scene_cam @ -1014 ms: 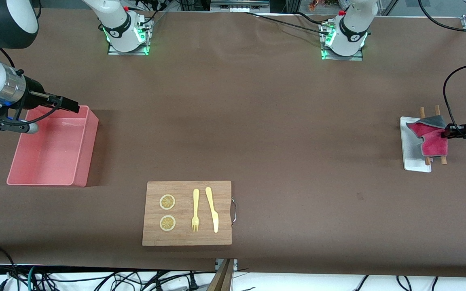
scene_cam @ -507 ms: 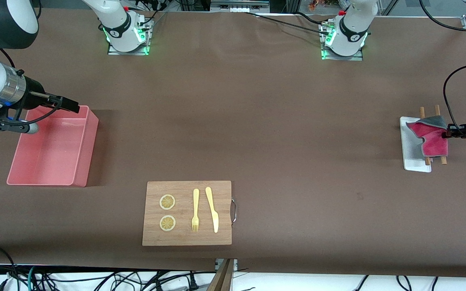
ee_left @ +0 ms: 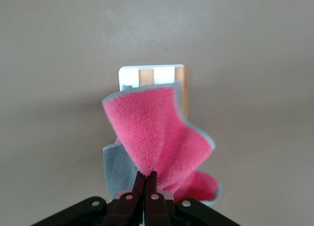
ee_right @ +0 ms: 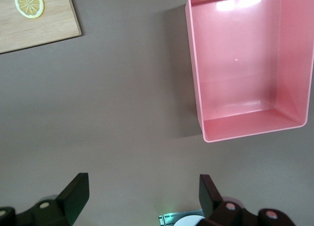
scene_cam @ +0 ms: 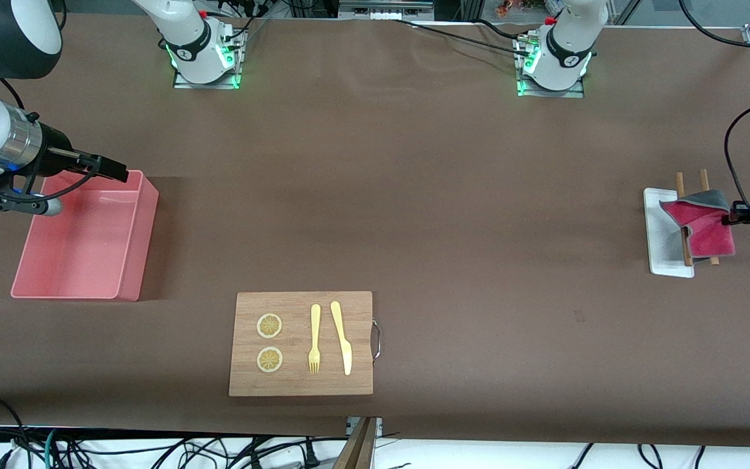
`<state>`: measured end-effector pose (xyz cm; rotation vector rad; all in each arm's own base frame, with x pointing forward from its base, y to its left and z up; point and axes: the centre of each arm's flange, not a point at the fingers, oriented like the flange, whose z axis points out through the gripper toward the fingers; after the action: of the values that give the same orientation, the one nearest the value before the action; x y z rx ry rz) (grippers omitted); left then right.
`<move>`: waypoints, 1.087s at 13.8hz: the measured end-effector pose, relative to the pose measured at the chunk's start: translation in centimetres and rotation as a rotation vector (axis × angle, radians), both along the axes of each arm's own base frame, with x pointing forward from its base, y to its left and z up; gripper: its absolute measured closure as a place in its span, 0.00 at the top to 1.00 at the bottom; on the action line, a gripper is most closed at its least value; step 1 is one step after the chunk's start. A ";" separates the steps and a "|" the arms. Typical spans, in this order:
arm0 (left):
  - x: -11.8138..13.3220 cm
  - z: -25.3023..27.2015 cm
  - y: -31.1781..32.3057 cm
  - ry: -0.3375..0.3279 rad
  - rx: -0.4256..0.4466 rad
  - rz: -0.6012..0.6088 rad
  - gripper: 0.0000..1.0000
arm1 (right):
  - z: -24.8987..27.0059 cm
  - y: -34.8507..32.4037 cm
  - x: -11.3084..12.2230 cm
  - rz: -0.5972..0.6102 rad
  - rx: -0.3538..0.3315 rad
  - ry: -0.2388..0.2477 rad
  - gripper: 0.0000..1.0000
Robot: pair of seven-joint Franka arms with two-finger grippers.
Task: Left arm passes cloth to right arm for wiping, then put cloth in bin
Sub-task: 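Lift the cloth with the left gripper while the right gripper approaches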
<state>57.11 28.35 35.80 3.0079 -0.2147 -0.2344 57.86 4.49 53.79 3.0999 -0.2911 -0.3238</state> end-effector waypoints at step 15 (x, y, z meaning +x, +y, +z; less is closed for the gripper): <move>5.6 16.8 -49.0 0.076 -0.207 0.154 0.02 | -1.1 9.3 0.3 -0.349 0.128 0.030 1.00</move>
<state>62.70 -20.69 52.65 2.7868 0.0012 -0.2919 58.13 13.78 52.69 3.1528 -0.8467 -0.4073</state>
